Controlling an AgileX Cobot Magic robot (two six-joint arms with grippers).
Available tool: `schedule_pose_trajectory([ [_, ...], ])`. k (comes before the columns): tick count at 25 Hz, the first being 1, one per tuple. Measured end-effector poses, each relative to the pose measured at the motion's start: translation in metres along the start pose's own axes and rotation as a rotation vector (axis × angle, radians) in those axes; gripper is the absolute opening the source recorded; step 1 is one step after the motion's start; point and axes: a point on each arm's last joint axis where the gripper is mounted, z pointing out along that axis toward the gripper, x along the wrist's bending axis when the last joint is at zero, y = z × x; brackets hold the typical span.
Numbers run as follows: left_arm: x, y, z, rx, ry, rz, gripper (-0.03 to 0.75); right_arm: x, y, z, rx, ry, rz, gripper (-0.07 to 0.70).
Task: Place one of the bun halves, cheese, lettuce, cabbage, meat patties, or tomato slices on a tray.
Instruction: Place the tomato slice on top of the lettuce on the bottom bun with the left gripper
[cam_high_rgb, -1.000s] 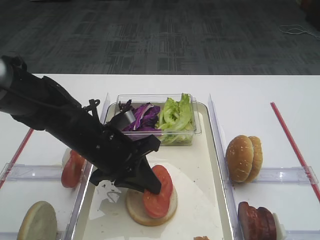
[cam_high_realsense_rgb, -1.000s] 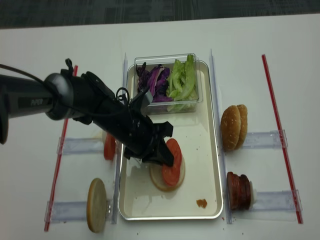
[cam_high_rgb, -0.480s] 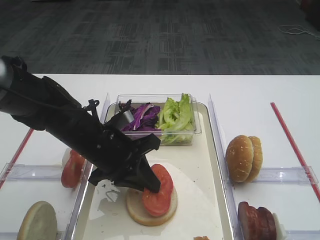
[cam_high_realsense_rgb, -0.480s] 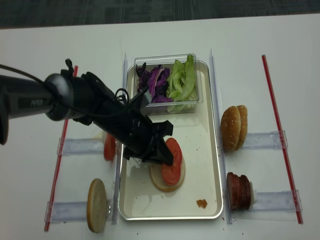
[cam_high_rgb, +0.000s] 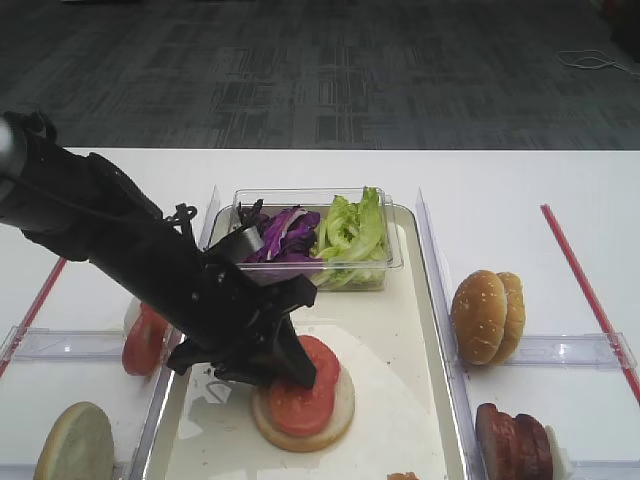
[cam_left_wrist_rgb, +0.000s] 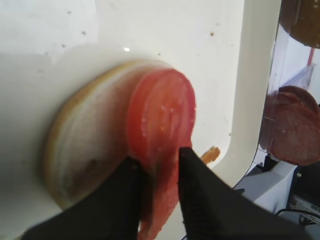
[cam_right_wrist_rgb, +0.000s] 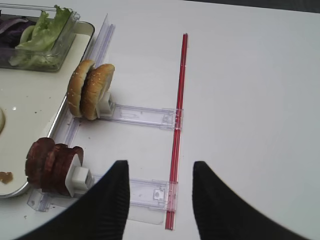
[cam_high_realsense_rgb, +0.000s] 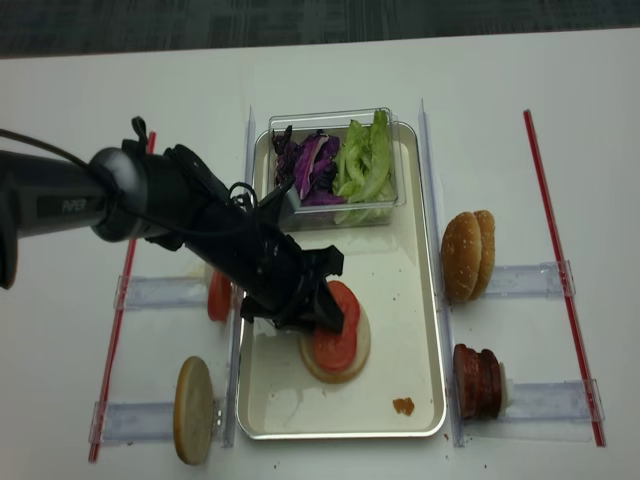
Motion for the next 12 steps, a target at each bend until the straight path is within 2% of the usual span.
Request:
schedule_pose_trajectory([
  [12,0.0008,0.0006,-0.0003,-0.002,0.013,0.009,0.165,0.0000,0.0000,0.0000,0.000,0.000,0.000,0.326],
])
